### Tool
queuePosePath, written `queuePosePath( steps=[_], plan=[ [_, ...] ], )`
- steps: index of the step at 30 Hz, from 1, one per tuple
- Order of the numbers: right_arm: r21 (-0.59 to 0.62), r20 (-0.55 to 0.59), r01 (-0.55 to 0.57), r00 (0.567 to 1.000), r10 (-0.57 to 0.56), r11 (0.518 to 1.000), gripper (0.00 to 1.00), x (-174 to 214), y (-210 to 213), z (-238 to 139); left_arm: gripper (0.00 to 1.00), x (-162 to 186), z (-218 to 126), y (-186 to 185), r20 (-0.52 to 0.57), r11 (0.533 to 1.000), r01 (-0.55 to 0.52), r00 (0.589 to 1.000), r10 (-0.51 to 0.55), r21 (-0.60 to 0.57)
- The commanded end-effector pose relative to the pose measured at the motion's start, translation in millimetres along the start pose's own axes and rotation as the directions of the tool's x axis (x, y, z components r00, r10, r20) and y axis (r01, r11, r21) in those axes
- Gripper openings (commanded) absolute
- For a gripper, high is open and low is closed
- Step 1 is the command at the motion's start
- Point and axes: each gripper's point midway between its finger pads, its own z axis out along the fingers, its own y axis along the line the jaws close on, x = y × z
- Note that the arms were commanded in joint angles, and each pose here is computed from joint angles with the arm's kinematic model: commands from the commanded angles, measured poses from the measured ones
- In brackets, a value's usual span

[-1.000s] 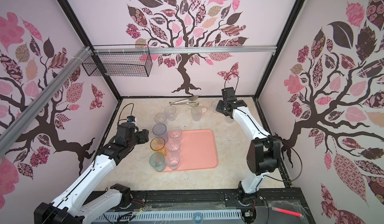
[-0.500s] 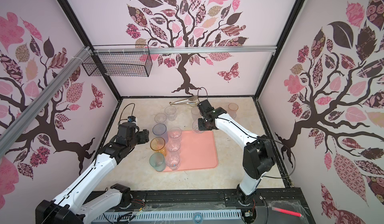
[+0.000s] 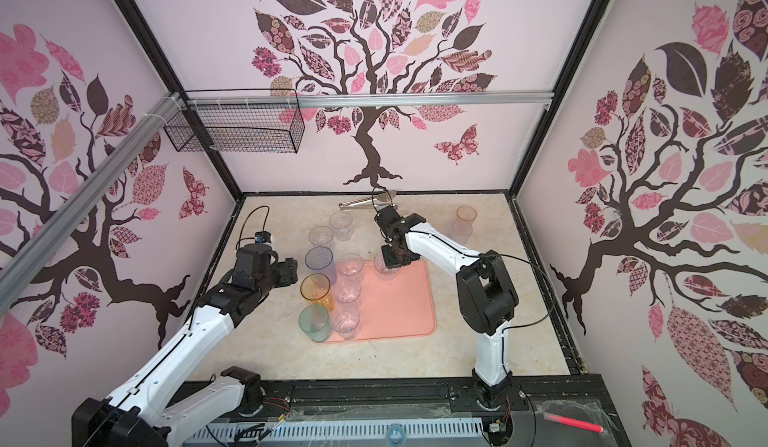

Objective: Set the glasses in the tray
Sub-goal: 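Lower the clear glass onto the tray's far corner and open the right gripper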

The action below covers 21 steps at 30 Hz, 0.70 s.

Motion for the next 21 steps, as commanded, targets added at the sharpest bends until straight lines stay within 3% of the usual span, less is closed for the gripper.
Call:
queuePosePath(
  steps=[1, 21],
  plan=[
    [0.023, -0.022, 0.031, 0.999, -0.03, 0.999, 0.08, -1.6, 5.7, 10.6, 0.75, 6.1, 4.2, 3.0, -0.008, 1.0, -0.004, 1.0, 0.004, -0.009],
    [0.058, -0.061, 0.06, 0.997, -0.056, 0.997, 0.1, 0.5, 15.0, 38.0, 0.75, 6.8, 4.8, 2.6, -0.01, 1.0, -0.005, 1.0, 0.005, -0.006]
  ],
)
